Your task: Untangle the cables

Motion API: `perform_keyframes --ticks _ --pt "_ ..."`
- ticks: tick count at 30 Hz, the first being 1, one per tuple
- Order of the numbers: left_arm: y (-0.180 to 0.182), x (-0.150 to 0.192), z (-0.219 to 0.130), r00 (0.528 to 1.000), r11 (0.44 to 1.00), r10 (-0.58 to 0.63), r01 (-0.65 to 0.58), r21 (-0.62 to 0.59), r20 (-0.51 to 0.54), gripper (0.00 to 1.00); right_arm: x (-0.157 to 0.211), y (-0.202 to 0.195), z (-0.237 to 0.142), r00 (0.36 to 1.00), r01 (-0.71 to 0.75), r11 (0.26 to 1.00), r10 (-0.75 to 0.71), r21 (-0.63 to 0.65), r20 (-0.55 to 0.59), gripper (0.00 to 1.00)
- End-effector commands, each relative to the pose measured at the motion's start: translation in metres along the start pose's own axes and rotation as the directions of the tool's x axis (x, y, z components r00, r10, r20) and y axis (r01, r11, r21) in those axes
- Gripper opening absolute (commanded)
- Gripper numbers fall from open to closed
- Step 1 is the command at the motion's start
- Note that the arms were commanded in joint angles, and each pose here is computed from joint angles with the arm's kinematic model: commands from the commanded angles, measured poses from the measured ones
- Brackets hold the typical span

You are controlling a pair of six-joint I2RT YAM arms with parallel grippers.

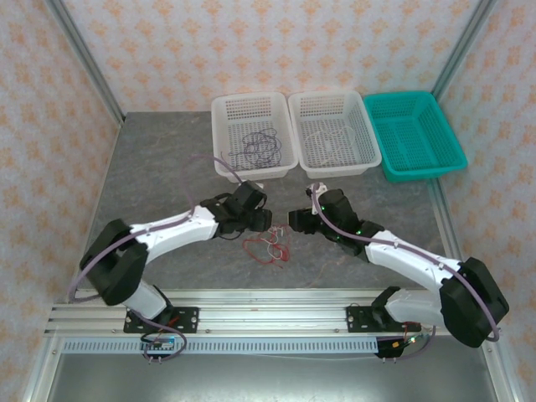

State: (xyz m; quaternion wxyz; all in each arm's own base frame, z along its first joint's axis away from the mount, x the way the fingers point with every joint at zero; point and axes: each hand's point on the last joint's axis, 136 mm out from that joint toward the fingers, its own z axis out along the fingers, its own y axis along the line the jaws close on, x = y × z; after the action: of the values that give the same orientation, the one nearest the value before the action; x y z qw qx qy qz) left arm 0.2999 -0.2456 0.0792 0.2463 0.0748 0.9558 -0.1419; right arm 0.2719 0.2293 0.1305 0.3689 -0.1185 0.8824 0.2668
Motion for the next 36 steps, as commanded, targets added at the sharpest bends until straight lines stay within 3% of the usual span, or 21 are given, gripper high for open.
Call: perform_keyframes --ticks 1,8,13,21,24,31,36 --pt "-0.011 -0.001 0.009 0.996 0.996 0.079 -0.077 0.040 -0.043 0.48 -0.005 -0.008 -0.003 0.999 -0.052 0.998 0.051 0.038 0.017 0.54" --pt "-0.015 0.012 0.035 0.990 0.992 0.110 -0.104 0.077 -0.088 0.46 0.001 -0.012 -0.001 0.997 -0.078 0.996 0.078 0.043 0.013 0.55" --pt "-0.006 0.007 0.048 0.984 0.986 0.165 -0.163 0.021 -0.070 0.41 -0.004 -0.010 -0.001 0.997 -0.082 0.996 0.081 0.045 0.008 0.55" --pt "-0.022 0.009 0.069 0.971 0.974 0.216 -0.206 0.098 -0.100 0.39 -0.007 -0.010 -0.002 0.996 -0.087 0.995 0.087 0.049 0.011 0.55" --pt "-0.019 0.011 0.075 0.972 0.977 0.206 -0.198 0.084 -0.109 0.32 -0.002 -0.013 0.002 0.995 -0.096 0.994 0.096 0.061 -0.008 0.56" --pt "-0.016 0.011 0.078 0.974 0.978 0.203 -0.197 0.067 -0.104 0.00 0.001 -0.013 0.007 0.995 -0.097 0.993 0.100 0.068 -0.031 0.56" --pt "-0.018 0.003 0.063 0.980 0.978 0.194 -0.189 0.083 -0.048 0.00 0.003 -0.015 0.010 0.993 -0.106 0.992 0.109 0.074 -0.040 0.56"
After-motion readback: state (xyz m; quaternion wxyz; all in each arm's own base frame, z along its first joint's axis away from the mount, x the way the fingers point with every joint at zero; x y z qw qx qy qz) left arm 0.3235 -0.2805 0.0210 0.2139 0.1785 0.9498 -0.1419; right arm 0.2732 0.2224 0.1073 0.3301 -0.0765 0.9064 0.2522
